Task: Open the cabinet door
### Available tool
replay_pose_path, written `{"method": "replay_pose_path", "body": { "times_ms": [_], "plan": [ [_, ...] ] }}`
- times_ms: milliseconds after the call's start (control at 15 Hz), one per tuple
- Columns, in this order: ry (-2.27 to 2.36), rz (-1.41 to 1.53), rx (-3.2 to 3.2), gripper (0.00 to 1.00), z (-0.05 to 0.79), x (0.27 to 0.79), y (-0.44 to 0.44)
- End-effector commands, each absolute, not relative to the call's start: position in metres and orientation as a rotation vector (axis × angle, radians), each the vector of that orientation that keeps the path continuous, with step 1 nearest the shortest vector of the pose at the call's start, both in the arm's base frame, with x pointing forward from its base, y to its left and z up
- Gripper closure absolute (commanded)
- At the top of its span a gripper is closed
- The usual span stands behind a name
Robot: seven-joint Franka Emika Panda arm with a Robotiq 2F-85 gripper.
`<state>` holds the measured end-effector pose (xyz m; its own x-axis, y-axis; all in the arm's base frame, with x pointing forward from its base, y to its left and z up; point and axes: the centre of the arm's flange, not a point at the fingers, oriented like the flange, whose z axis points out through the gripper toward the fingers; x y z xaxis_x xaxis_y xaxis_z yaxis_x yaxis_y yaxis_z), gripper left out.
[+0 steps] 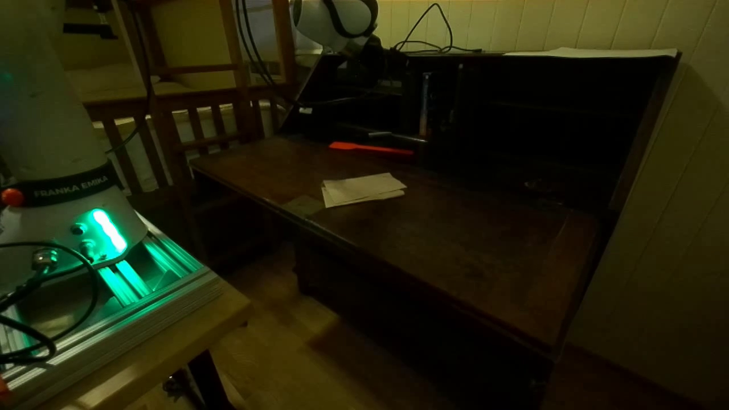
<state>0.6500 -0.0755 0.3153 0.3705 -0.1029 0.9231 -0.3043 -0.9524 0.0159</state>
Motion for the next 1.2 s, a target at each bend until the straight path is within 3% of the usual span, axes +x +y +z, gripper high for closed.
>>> {"method": "replay_pose_path", "body": {
  "times_ms": [0, 600, 1133],
  "plan": [
    [-0.221, 1.477, 2.62, 0.0, 0.295, 0.631, -0.076],
    [-0.194, 1.178, 2.721, 0.0, 0.257, 0.579, -0.124],
    [-0.079, 1.181, 2.582, 0.0, 0.277, 0.588, -0.169]
  ]
}}
